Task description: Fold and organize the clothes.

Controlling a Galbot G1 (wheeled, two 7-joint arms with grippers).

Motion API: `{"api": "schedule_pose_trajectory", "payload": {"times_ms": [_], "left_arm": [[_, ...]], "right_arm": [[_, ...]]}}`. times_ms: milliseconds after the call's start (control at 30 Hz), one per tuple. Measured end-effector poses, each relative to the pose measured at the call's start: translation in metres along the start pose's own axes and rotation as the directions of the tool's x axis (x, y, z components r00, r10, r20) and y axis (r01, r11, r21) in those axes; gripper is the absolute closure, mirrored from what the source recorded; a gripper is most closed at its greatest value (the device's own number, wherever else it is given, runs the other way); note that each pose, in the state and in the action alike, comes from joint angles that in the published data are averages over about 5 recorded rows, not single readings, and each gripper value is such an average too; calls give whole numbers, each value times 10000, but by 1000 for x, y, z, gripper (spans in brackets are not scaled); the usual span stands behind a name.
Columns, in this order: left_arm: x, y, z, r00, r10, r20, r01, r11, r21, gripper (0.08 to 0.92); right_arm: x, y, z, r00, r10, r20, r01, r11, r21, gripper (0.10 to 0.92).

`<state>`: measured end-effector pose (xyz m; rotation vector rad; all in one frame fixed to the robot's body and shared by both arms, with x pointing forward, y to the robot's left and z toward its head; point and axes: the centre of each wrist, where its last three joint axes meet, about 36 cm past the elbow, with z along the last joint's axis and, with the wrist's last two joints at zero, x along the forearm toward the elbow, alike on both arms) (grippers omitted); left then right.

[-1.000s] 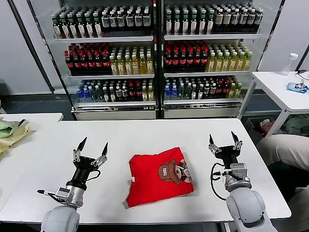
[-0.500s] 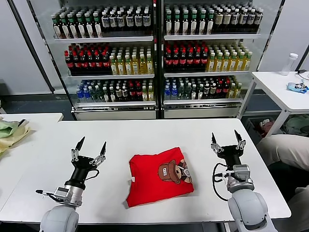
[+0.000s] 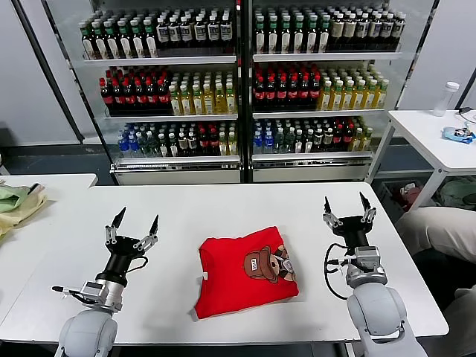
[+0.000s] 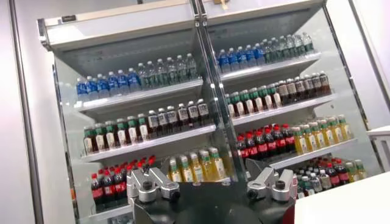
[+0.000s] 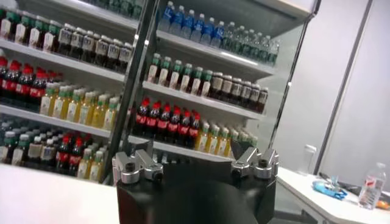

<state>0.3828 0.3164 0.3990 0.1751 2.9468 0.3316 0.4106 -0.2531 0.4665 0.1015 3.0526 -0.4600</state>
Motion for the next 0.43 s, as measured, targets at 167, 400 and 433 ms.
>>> {"api": "schedule_pose_trajectory", "payload": {"times_ms": [167, 400, 433], "left_arm": [[-7, 2, 2, 9999, -6, 130, 7, 10000, -39, 177], [-15, 7, 4, 9997, -78, 219, 81, 9999, -120, 177], [-16, 8, 4, 9997, -83, 227, 86, 9999, -132, 177]], "right_arm": [[-10, -2, -1, 9998, 10, 200, -14, 9998, 210, 200], [-25, -3, 0, 9993, 1, 384, -18, 9991, 429, 200], [-26, -2, 0, 9992, -1, 395, -16, 9990, 440, 200]]}}
